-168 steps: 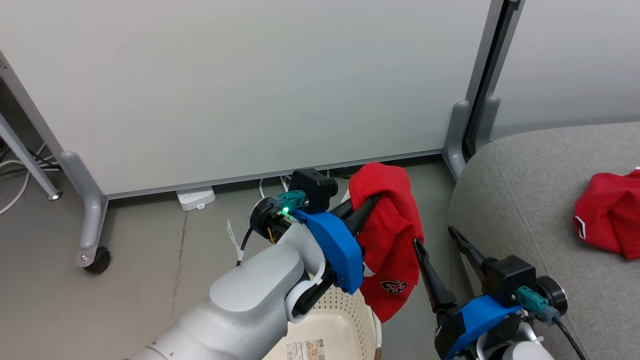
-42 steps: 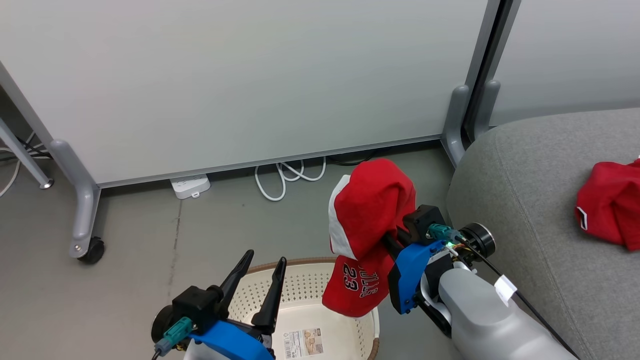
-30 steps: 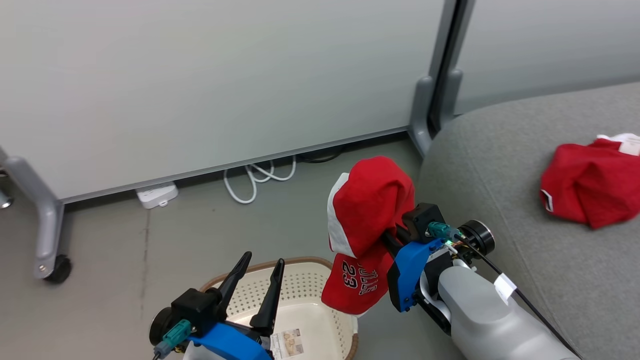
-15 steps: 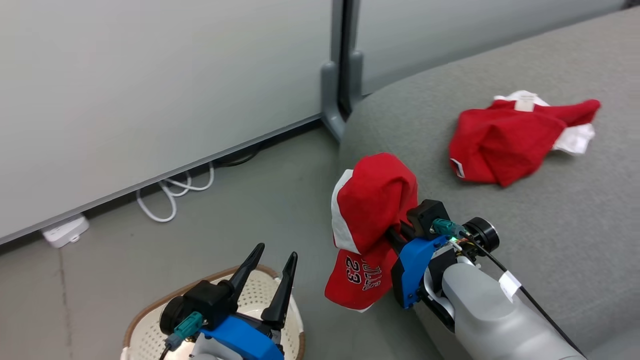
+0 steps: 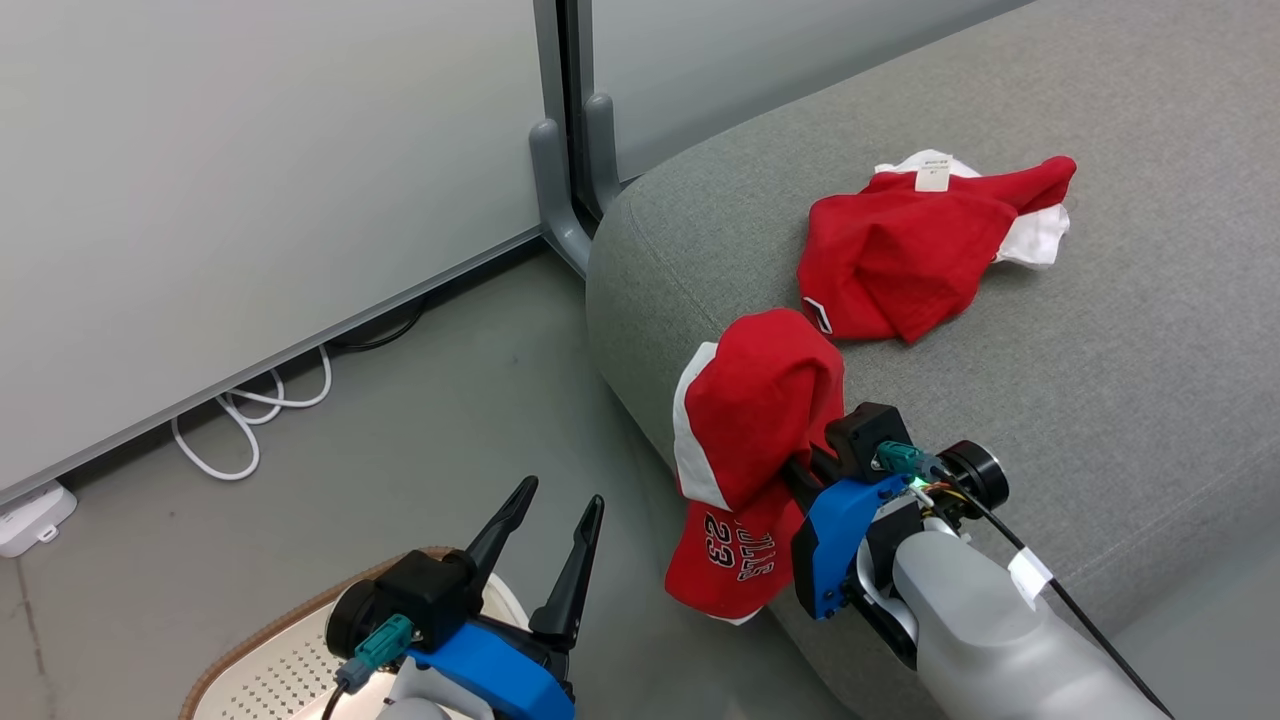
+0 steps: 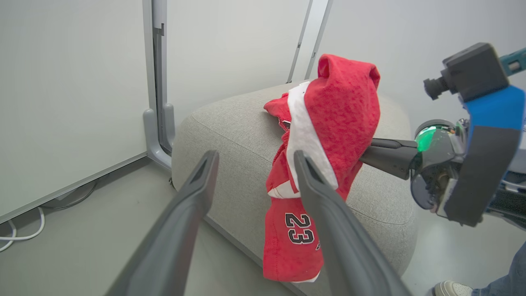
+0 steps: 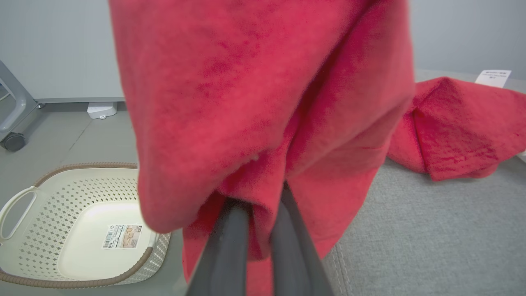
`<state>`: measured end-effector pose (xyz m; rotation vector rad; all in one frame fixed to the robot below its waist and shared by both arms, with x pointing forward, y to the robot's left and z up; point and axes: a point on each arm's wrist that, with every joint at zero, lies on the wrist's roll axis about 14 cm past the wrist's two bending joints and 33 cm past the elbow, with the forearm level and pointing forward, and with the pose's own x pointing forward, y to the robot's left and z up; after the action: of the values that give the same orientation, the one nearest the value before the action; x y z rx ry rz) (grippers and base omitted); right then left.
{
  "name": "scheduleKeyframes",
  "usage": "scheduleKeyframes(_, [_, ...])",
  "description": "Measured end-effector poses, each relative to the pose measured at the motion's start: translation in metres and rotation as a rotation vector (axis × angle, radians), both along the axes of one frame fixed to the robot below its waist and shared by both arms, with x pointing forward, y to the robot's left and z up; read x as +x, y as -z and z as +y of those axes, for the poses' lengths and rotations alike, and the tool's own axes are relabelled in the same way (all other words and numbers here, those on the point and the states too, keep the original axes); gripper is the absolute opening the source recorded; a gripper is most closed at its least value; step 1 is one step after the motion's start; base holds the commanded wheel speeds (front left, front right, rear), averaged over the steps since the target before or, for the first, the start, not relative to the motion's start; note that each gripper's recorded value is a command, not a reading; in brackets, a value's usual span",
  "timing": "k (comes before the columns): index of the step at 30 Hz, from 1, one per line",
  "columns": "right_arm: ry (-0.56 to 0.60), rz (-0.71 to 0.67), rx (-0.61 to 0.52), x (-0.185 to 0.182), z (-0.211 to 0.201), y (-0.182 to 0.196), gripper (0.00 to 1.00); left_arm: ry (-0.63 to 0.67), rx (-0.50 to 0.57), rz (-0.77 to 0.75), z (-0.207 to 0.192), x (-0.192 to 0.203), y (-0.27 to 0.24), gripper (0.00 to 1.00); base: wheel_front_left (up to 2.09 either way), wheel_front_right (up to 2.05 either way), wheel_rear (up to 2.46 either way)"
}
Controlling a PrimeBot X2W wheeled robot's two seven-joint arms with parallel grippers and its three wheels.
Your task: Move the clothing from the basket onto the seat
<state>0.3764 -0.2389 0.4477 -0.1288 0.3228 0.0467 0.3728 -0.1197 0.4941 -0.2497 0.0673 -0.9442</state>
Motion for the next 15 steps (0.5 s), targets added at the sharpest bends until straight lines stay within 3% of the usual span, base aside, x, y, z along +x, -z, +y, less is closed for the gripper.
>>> scheduleKeyframes(9, [0.01, -0.006, 0.016, 0.004, 0.0, 0.0, 0.0, -0.016, 0.002, 0.01, 0.005, 0.003, 0.004, 1.0, 0.0, 0.0, 0.0])
scheduleKeyframes(15, [0.054, -0.027, -0.02, 0.034, -0.031, -0.022, 0.0, -0.032, 0.004, 0.017, 0.012, 0.017, 0.011, 1.0, 0.0, 0.0, 0.0])
